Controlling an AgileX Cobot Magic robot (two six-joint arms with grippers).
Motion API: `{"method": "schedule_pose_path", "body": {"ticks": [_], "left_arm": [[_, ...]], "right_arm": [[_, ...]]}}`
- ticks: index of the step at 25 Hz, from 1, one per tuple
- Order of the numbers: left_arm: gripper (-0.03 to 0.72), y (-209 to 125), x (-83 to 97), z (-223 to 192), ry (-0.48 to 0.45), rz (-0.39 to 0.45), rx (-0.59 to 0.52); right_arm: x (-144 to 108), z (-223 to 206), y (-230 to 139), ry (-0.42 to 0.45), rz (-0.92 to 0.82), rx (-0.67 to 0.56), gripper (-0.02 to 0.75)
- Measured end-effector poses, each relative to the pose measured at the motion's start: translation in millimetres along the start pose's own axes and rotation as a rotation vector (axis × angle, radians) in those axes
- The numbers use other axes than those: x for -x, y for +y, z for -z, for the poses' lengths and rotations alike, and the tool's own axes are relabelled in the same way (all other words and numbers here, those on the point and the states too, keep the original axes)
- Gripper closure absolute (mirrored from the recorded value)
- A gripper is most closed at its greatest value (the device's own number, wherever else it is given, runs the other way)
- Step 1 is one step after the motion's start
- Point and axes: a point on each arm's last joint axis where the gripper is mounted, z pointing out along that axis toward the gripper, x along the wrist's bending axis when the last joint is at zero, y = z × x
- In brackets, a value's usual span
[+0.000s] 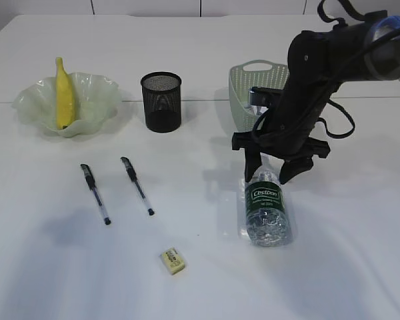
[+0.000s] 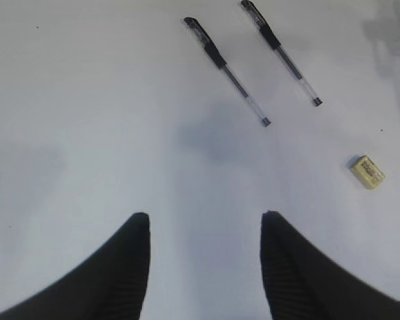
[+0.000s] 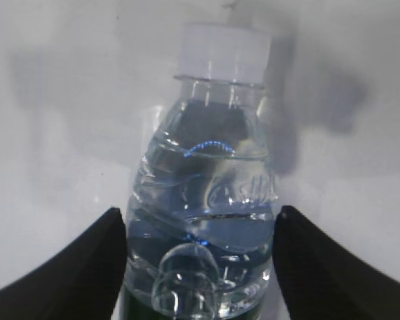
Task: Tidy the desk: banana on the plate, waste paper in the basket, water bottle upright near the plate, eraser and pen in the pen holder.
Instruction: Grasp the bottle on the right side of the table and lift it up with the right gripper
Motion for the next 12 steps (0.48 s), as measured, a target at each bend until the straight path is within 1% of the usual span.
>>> {"method": "schedule_pose_path", "body": {"ticks": [3, 4, 8, 12], "left_arm": [[0.307, 0.2, 0.0, 0.0, 0.000, 0.000, 0.003], [0.288, 0.2, 0.0, 0.0, 0.000, 0.000, 0.003], [0.303, 0.9, -0.4, -1.4, 0.001, 0.002, 0.001], [0.306, 1.2, -0.5, -1.8, 0.001, 0.002, 0.002]], "right_arm": [[-0.1, 0.0, 0.5, 0.002, 0.000, 0.006, 0.228], [-0.2, -0.6, 0.9, 0.002, 0.000, 0.009, 0.215], [-0.3, -1.6, 2.1, 0.005, -0.002, 0.020, 0.165], [-0.7, -1.9, 3.5, 0.009, -0.002, 0.035, 0.153]]}}
